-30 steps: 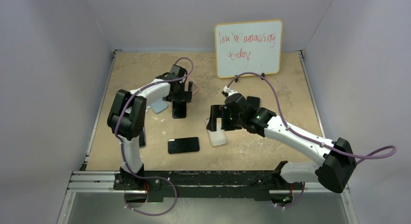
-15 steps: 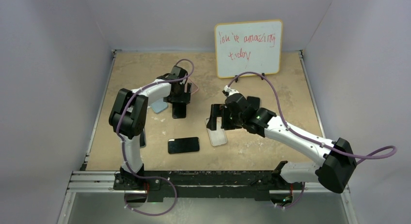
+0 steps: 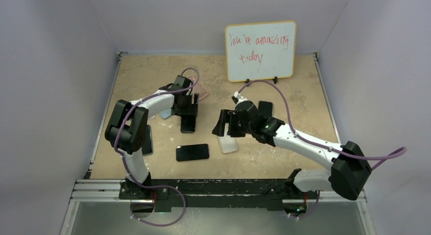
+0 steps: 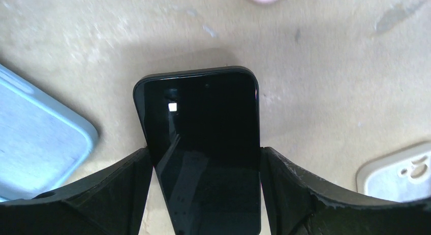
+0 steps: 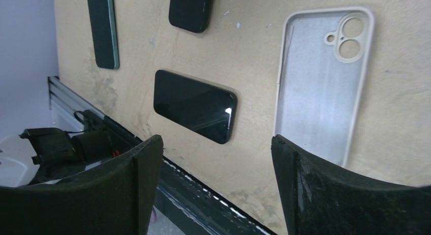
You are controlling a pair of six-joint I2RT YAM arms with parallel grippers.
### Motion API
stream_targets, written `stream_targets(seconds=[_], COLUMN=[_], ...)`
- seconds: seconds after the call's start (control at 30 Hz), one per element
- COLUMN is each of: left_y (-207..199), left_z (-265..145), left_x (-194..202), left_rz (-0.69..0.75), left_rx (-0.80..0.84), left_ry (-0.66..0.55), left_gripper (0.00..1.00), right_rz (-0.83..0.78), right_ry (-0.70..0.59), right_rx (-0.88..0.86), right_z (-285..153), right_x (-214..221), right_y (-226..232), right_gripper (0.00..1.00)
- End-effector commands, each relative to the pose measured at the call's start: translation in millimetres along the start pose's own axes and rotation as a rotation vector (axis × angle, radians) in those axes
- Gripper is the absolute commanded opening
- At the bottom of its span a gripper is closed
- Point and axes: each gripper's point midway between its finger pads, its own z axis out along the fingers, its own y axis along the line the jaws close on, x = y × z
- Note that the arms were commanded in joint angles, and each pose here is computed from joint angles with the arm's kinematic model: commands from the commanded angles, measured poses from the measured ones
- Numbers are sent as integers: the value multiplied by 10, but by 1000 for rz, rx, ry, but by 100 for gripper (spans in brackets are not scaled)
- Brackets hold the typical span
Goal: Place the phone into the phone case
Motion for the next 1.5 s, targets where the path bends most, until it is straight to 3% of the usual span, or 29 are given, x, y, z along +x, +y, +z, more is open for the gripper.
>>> stream_targets(seconds=[0.0, 0.23, 0.8, 1.03, 1.17, 1.37, 1.47], left_y=[-216, -475, -690, -725, -767, -873, -871], left_z=[-200, -334, -470, -504, -536, -680, -771], left_x=[69, 128, 314, 384, 387, 371, 315], left_rz=[-68, -135, -199, -226, -234, -253, -251], left_rx=[141, 298, 466, 501, 531, 609, 607], left_ry=[-10, -16, -15, -9, -13, -25, -45], left_gripper=[67, 64, 61, 61, 61, 62, 73], right_rz=[129, 250, 255, 250, 248, 234, 216], right_ry=[-18, -88, -3, 9, 10, 11, 9], right_rx=[-121, -144, -134, -101, -95, -100, -103], right_z=[125, 333, 964, 1072, 1102, 1126, 1092], right_x=[26, 6, 115, 178, 192, 211, 196], right_y=[172, 99, 246, 187, 178, 165, 172], right_gripper=[74, 54, 51, 44, 32, 7, 0])
